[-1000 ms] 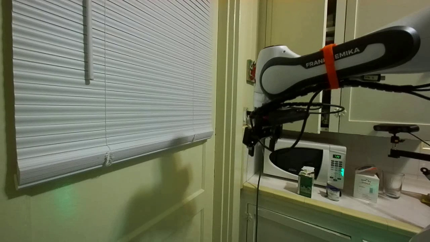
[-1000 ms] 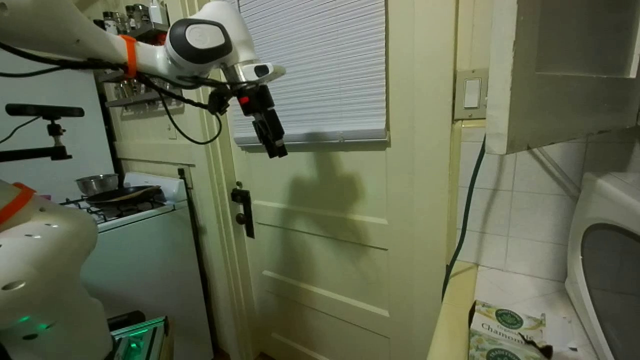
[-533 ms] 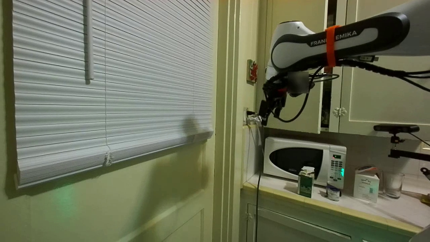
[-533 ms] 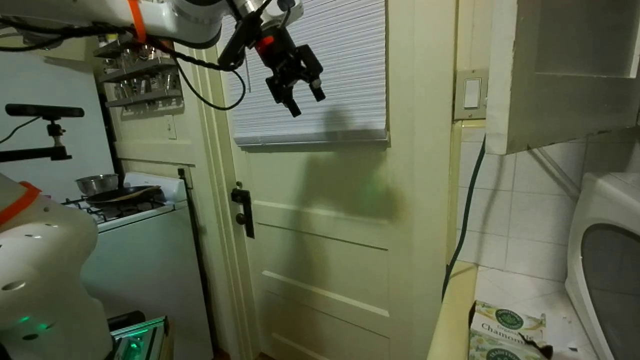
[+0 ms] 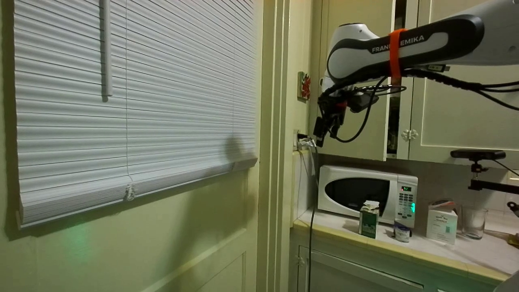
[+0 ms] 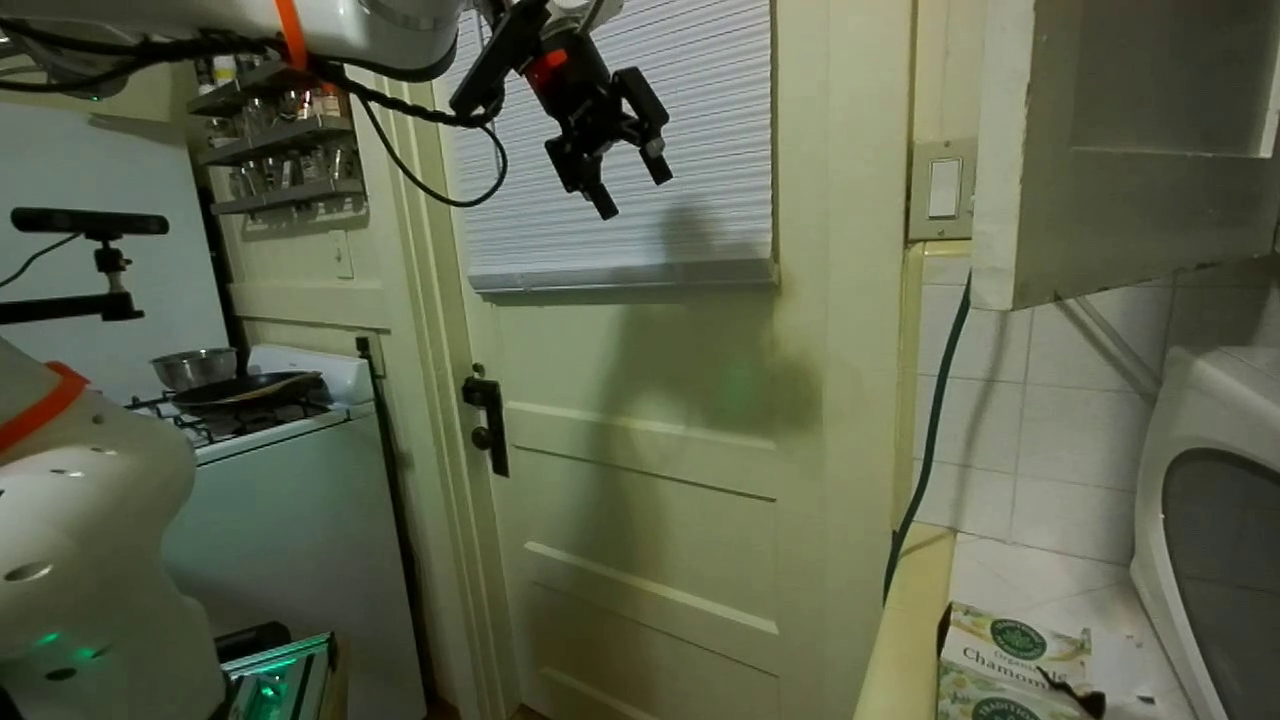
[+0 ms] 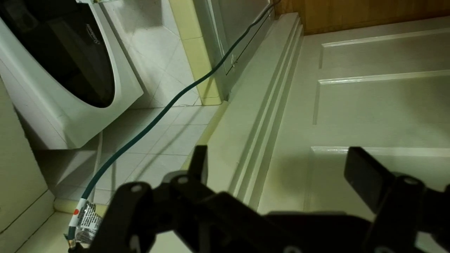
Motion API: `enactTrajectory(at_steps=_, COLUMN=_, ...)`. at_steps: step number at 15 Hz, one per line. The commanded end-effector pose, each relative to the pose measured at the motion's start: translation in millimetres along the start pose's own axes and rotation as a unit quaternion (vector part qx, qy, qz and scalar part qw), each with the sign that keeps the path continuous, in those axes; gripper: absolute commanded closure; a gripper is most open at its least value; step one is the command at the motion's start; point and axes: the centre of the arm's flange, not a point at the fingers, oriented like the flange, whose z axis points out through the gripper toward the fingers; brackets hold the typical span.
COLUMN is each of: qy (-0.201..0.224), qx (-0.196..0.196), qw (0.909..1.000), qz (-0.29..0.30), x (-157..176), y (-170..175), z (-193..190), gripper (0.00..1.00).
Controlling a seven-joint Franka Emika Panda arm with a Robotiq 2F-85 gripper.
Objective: Turn off the light
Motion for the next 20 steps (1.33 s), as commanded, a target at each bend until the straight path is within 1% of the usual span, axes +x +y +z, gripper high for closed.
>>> enactTrajectory(at_steps=1, qy=0.009, qx=0.002, qw=0.9999, qz=-0.003, x=3.2, y=8.1, z=-1.0, gripper=0.0)
enactTrajectory(at_steps=2, qy=0.025, qx=-0.016, qw=0.9995, qz=-0.014, x=6.4, y=20.3, z=-1.1, gripper=0.0)
enactTrajectory(at_steps=4, qy=0.058, qx=-0.007, qw=0.9979, qz=-0.029, x=11.3, y=40.3, z=-1.9, gripper=0.0)
enactTrajectory(at_steps=5, qy=0.076, qx=-0.007, qw=0.996, qz=-0.048, x=13.5, y=51.6, z=-0.8, gripper=0.0)
enactTrajectory(at_steps=6, qy=0.088, qx=-0.007, qw=0.9946, qz=-0.054, x=16.1, y=63.8, z=0.3, gripper=0.25)
enactTrajectory(at_steps=7, qy=0.108, qx=-0.005, qw=0.9923, qz=-0.061, x=18.8, y=75.5, z=1.4, gripper=0.26)
enactTrajectory(at_steps=8, qy=0.124, qx=-0.007, qw=0.9898, qz=-0.071, x=20.6, y=86.3, z=4.8, gripper=0.3)
enactTrajectory(at_steps=9, qy=0.137, qx=-0.007, qw=0.9872, qz=-0.082, x=21.2, y=98.4, z=6.1, gripper=0.38)
enactTrajectory(at_steps=10, qy=0.155, qx=-0.004, qw=0.9836, qz=-0.093, x=21.4, y=108.8, z=9.8, gripper=0.48)
enactTrajectory(at_steps=11, qy=0.172, qx=0.004, qw=0.98, qz=-0.101, x=20.1, y=120.3, z=11.5, gripper=0.55)
enactTrajectory(at_steps=12, qy=0.194, qx=0.015, qw=0.9734, qz=-0.122, x=18.6, y=131.9, z=15.7, gripper=0.64)
enactTrajectory(at_steps=14, qy=0.224, qx=0.035, qw=0.9635, qz=-0.143, x=17.3, y=150.8, z=25.3, gripper=0.77)
enactTrajectory(at_steps=15, qy=0.236, qx=0.046, qw=0.9591, qz=-0.15, x=17.0, y=159.4, z=31.4, gripper=0.86)
enactTrajectory(at_steps=17, qy=0.255, qx=0.057, qw=0.9533, qz=-0.152, x=19.2, y=176.7, z=43.5, gripper=0.99)
enactTrajectory(at_steps=20, qy=0.287, qx=0.064, qw=0.9451, qz=-0.142, x=31.7, y=201.2, z=53.3, gripper=1.0)
